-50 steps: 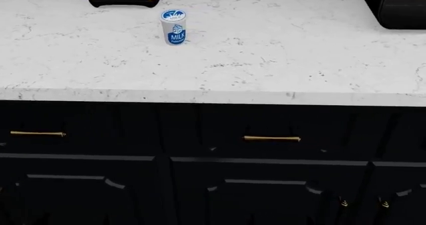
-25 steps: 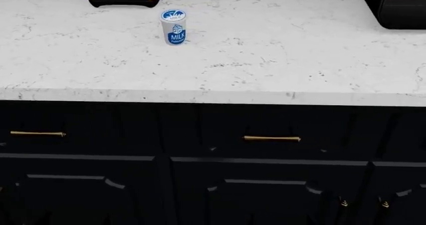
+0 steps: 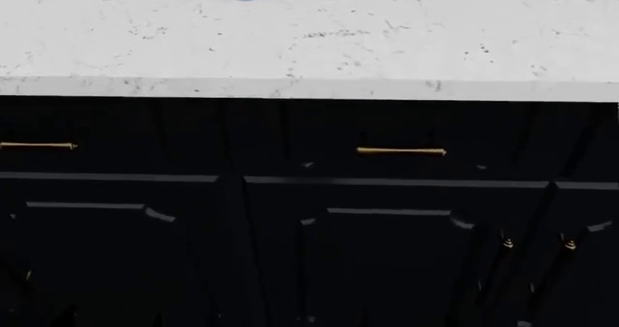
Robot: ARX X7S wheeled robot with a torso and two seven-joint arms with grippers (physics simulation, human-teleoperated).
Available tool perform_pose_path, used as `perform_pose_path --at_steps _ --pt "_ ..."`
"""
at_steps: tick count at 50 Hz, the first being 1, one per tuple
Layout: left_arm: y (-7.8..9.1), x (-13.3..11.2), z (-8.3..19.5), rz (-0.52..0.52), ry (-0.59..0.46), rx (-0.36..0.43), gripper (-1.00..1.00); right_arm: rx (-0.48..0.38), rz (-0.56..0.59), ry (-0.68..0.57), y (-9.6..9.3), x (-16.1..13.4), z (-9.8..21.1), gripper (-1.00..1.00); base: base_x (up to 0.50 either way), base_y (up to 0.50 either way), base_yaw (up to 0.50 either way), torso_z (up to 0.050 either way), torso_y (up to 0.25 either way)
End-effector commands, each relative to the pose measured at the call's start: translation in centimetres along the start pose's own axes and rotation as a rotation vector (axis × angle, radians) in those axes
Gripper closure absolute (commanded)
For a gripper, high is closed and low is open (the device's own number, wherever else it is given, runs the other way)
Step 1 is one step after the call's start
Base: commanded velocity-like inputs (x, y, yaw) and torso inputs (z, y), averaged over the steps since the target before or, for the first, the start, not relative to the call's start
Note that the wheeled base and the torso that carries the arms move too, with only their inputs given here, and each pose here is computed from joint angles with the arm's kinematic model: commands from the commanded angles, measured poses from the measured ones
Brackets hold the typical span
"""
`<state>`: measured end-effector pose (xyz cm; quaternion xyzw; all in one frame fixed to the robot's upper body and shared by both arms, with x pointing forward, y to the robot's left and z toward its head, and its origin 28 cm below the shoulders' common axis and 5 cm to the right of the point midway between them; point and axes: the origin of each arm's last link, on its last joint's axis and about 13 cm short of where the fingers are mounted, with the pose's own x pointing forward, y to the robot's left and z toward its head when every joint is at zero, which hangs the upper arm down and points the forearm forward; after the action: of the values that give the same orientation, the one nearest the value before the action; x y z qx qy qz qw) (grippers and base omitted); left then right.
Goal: Open the right drawer.
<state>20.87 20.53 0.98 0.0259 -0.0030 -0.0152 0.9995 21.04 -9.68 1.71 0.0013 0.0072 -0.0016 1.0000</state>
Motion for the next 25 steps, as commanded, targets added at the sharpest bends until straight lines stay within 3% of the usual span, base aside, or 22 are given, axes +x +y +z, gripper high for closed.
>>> perform_pose_path --at_steps 1,17,18,25 --pt "0.01 0.04 -0.02 -0.001 -0.001 0.002 -1.00 0.000 -0.002 -0.001 0.00 -0.01 0.24 -1.00 0.00 0.00 0.00 0.000 -0.250" --pt "0.04 0.13 -0.21 0.001 0.004 0.001 -1.00 0.001 -0.004 -0.002 -0.03 0.00 0.25 -1.00 0.00 0.00 0.00 0.000 -0.250" --pt "0.13 0.20 -0.32 0.020 0.021 -0.028 -1.00 0.002 -0.003 -0.002 0.00 -0.04 0.34 -1.00 0.00 0.00 0.00 0.000 0.000" --pt "0.07 -0.04 0.35 0.019 0.002 -0.034 -1.00 -0.001 0.002 -0.007 0.02 -0.03 0.34 -1.00 0.00 0.00 0.00 0.000 0.000"
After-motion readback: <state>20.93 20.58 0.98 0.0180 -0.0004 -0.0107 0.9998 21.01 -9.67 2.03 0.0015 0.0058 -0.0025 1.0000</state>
